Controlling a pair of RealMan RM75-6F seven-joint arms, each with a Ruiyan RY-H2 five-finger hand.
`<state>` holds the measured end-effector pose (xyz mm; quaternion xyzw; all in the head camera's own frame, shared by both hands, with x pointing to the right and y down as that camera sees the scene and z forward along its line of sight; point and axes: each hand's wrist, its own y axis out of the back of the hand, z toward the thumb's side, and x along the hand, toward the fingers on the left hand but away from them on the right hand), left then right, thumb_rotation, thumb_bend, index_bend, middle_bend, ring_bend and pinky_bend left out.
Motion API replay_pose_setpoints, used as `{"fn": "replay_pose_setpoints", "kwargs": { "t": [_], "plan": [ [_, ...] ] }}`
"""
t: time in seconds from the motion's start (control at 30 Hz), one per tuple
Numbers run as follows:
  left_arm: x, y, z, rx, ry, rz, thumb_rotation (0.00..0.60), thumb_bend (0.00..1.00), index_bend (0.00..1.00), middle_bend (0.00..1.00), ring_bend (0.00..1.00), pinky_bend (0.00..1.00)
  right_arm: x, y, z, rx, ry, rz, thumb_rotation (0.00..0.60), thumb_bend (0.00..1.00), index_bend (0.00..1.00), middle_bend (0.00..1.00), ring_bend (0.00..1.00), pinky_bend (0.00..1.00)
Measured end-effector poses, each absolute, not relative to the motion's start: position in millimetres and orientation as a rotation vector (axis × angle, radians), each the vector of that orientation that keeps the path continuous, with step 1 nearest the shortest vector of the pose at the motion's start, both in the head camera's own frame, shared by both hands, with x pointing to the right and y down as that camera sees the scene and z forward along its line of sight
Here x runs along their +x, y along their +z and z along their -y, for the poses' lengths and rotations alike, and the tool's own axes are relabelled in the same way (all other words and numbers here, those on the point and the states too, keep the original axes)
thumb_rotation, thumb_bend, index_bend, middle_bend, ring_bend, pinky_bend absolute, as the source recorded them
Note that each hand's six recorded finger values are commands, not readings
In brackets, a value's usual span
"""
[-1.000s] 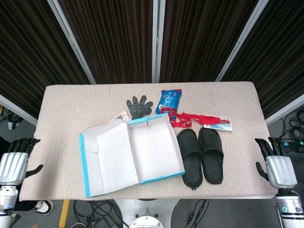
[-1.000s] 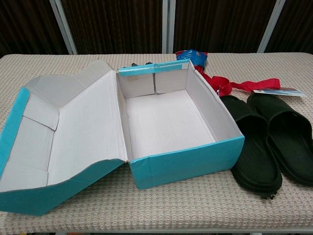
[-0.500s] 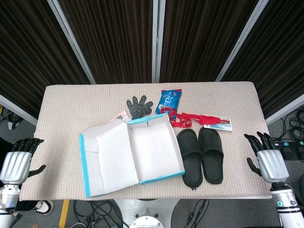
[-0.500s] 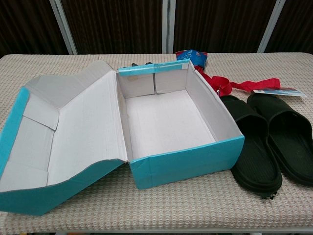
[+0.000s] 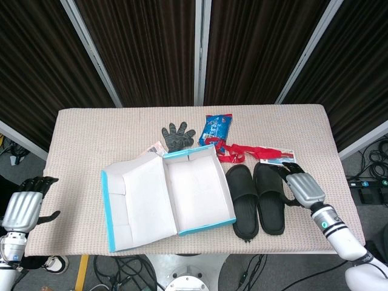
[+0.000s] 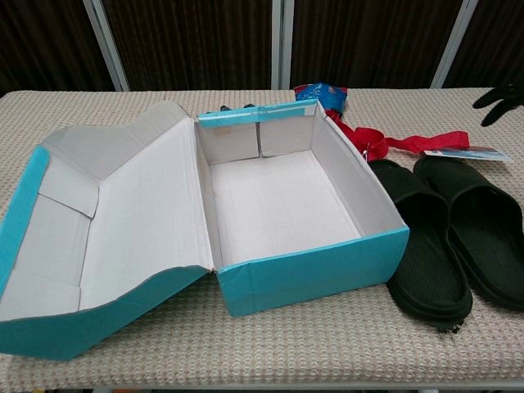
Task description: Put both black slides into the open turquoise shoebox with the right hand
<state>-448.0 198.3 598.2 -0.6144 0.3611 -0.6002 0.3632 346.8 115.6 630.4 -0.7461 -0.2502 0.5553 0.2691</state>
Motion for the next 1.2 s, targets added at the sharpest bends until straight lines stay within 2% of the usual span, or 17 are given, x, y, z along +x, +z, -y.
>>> {"fn": "replay_pose_setpoints", "kwargs": {
  "t": [0.13,0.3,0.43,1.0,1.2],
  "plan": [
    [-451,598,-199,-1.614,-1.553,-0.947,0.600,0.14,0.20,0.21,0.15,0.19,330,634,-104,-2.004,1.511,0.628,0.600,0.23,0.09,0.18,0.00,0.00],
    [-456,598,-199,-1.633,-1.553,-0.960,0.600,0.14,0.20,0.21,0.15,0.19,312,639,-95,-1.962,1.537,0.558,0.600,0.12,0.09,0.17,0.00,0.00],
    [-458,597,-198,-1.649,-1.545,-0.975,0.600,0.14,0.20,0.21,0.15,0.19,302,646,-92,-1.932,1.590,0.485,0.600,0.08,0.07,0.14,0.00,0.00],
    [-473,595,-197,-1.716,-1.559,-1.015,0.600,0.14,0.20,0.21,0.15,0.19,235,682,-95,-1.876,1.754,0.235,0.600,0.07,0.00,0.09,0.00,0.00],
    [-475,593,-196,-1.759,-1.557,-1.049,0.600,0.14,0.20,0.21,0.15,0.19,229,693,-93,-1.836,1.808,0.207,0.600,0.07,0.00,0.07,0.00,0.00]
  ]
}}
